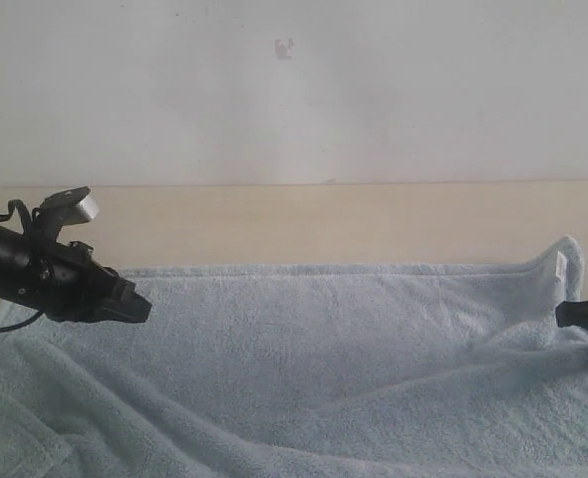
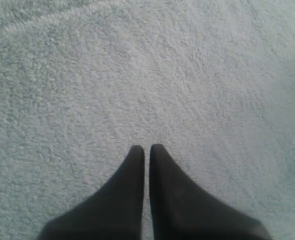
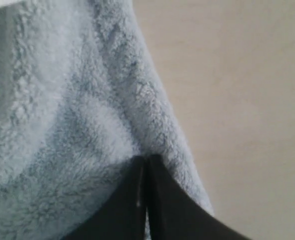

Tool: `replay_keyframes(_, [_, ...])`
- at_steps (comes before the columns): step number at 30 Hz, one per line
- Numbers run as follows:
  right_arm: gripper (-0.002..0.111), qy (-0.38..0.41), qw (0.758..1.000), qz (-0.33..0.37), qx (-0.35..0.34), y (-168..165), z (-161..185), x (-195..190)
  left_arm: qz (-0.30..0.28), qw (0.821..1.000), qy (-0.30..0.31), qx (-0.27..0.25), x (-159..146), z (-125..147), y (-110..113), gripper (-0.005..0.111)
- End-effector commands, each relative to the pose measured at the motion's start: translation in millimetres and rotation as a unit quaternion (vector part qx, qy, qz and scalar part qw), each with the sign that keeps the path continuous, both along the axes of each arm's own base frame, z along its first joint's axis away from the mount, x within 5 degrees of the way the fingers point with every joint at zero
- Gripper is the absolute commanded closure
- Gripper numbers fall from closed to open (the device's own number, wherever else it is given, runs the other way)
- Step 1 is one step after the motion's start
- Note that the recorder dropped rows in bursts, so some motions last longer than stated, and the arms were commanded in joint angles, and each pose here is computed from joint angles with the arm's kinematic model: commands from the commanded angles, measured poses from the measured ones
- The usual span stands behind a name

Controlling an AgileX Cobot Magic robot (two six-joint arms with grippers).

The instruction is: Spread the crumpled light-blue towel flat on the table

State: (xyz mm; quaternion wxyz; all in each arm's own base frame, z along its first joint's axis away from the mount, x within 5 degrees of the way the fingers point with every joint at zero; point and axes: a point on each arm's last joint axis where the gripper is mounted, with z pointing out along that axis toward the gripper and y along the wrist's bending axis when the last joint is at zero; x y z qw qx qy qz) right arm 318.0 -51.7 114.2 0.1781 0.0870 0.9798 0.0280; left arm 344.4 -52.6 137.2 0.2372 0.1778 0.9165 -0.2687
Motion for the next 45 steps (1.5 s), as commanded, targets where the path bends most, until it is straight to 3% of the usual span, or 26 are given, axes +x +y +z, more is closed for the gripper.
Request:
replay_keyframes(1, [0.108,0.014,1.000,0.016,-0.010,-3,-4,-3,-0.007,1.000,-0.004,-0.003,-1,3,-2,0.103])
replay_keyframes(11, [0.108,0.112,0.986,-0.123,0.022,-62,-24,-36,-0.012,1.000,-0.010,0.019,-1,1,1,0.103])
replay_keyframes(16, [0.108,0.074,0.984,-0.158,0.043,-70,-19,-35,0.000,0.999,-0.022,0.044,2,-1,5,0.103])
replay_keyframes(21, [0.108,-0.030,0.981,-0.172,0.082,-58,5,-16,0.031,0.996,-0.043,0.078,8,-2,12,0.103])
replay_keyframes(23, [0.108,-0.078,0.981,-0.157,0.080,-55,18,-8,0.072,0.992,-0.048,0.096,12,-3,18,0.103])
replay_keyframes(26, [0.108,-0.090,0.983,-0.127,0.100,-53,19,9,0.122,0.983,-0.055,0.122,17,-7,26,0.103])
replay_keyframes(31, [0.108,-0.066,0.983,-0.086,0.147,-57,1,46,0.115,0.982,-0.046,0.145,23,-25,29,0.103])
replay_keyframes(36, [0.108,-0.060,0.983,-0.086,0.148,-64,-17,61,0.143,0.974,-0.060,0.168,37,-32,36,0.103])
replay_keyframes(45, [0.108,-0.057,0.987,-0.046,0.144,-73,-28,89,0.151,0.973,-0.065,0.162,76,-53,45,0.103])
